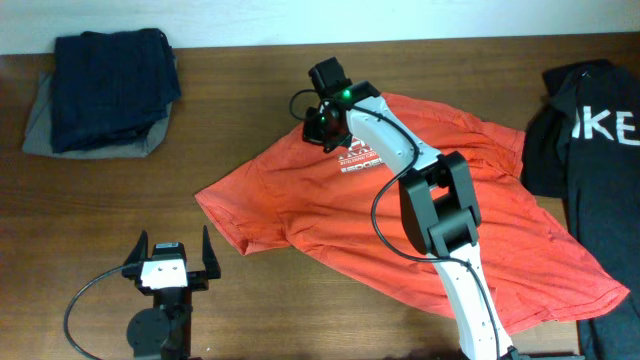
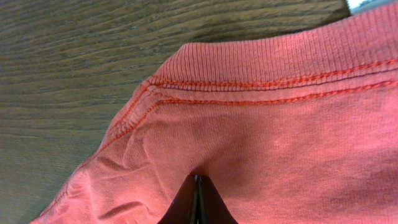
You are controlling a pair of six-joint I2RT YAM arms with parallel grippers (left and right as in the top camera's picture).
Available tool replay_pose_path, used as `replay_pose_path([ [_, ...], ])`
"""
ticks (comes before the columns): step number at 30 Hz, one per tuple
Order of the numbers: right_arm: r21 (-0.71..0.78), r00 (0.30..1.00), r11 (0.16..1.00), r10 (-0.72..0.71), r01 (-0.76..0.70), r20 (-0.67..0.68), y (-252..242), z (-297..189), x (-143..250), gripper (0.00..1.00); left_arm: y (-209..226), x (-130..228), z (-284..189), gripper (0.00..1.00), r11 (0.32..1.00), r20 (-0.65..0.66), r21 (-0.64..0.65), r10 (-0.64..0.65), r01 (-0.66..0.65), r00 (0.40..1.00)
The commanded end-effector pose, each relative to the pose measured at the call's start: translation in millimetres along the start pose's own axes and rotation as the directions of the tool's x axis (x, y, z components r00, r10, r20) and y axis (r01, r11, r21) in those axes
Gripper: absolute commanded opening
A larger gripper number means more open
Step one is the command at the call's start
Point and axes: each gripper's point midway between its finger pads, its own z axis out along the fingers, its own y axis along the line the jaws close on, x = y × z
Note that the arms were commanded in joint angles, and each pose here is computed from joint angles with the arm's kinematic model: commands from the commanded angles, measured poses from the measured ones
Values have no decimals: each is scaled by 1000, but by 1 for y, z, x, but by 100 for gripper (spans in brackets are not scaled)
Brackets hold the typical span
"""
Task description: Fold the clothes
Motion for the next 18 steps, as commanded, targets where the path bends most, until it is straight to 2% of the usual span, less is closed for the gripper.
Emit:
replay_pose_path([
  [1, 2, 1000, 1000, 0, 0, -10, 5, 10, 6, 4, 2, 1, 0, 99, 1000, 1, -10, 12, -12, 1000],
  [18, -68, 995, 997, -29, 23, -101, 33, 34, 41, 4, 2, 1, 0, 99, 1000, 1, -10, 12, -12, 1000],
])
